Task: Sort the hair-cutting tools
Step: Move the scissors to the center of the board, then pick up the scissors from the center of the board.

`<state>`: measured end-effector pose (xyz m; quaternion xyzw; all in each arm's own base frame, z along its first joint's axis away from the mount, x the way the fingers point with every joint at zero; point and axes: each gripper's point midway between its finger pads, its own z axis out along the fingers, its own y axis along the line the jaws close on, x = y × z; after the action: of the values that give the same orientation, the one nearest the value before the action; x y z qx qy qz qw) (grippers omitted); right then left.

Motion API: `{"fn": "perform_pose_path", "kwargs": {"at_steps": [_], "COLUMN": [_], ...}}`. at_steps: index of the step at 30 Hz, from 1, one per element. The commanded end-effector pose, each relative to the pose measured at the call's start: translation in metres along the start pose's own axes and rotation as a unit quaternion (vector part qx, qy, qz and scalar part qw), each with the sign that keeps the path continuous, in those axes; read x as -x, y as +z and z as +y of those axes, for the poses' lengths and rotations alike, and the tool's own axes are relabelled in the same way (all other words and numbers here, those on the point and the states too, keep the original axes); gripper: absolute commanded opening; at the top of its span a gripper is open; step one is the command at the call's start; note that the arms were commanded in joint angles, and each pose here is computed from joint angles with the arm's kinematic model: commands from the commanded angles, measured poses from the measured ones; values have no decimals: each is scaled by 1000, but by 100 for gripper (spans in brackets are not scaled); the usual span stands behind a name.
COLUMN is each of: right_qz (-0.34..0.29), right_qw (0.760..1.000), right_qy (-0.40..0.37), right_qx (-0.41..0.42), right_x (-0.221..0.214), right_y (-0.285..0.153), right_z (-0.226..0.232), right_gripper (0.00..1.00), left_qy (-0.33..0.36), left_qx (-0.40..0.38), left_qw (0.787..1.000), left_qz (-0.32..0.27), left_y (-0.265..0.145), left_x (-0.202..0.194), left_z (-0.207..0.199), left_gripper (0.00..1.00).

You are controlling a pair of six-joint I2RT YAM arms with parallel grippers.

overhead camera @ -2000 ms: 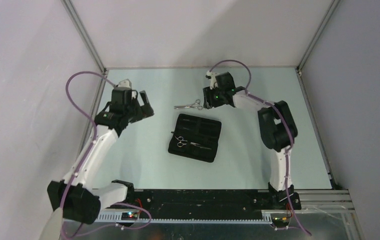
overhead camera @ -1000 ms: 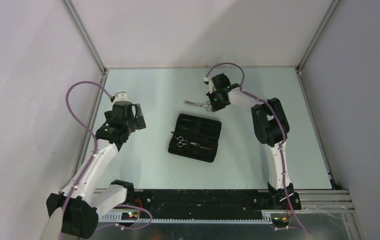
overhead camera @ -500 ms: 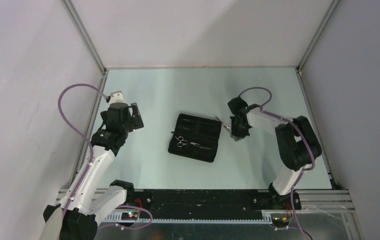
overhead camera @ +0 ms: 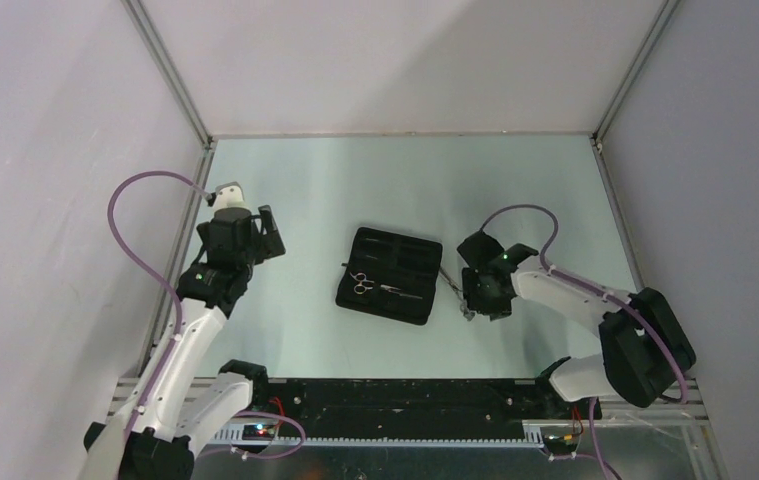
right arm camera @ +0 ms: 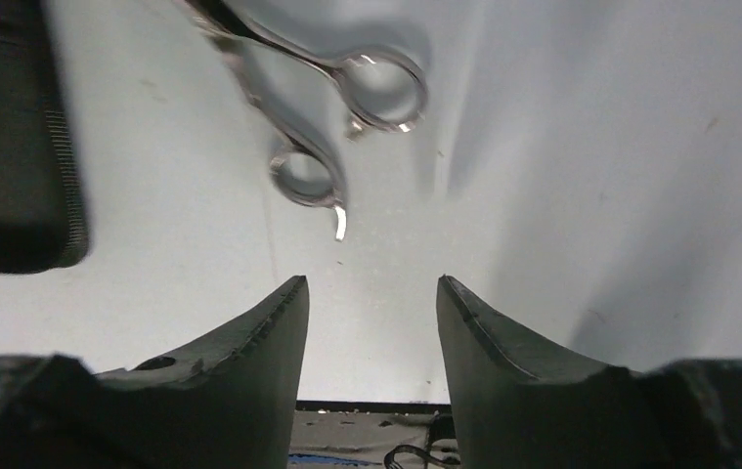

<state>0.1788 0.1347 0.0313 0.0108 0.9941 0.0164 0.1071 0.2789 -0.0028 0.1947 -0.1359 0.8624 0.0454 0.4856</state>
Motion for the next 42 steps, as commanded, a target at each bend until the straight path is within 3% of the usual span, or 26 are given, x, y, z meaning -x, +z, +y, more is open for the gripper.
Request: {"fn": "perform_pose_path", "kwargs": {"at_steps": [1, 5, 10, 19, 25, 33, 38, 42], "right_qz": [-83, -102, -88, -46, -14, 3, -51, -92], "right_qw": [992, 981, 977, 973, 974, 981, 981, 975], "right_qy": [-80, -156, -190, -221, -221, -195, -182, -187], "right_qx": [42, 47, 43, 45, 34, 16, 51, 74], "right_x": [50, 82, 111, 125, 117, 101, 104, 104], "right_y": [-28, -26, -2, 35, 50, 42, 14, -6], "right_z": [24, 41, 56, 55, 50, 39, 51, 57], "right_gripper": [57, 62, 62, 53, 39, 1, 0, 0], "left_qy": [1, 4, 10, 16, 18, 6, -20, -62], "left_qx": [0, 2, 5, 2, -22, -92, -173, -261], "left_qw": [1000, 1000, 1000, 1000, 999, 995, 984, 962], "left_qz": [-10, -1, 9, 21, 33, 35, 40, 56], "left_y": [2, 6, 11, 15, 18, 7, -16, -35], "left_x": [5, 2, -1, -5, -8, -13, -20, -30], "left_z": [-1, -2, -2, -6, -16, -41, -80, -125], "left_gripper": [95, 95, 95, 95, 95, 95, 95, 95]}}
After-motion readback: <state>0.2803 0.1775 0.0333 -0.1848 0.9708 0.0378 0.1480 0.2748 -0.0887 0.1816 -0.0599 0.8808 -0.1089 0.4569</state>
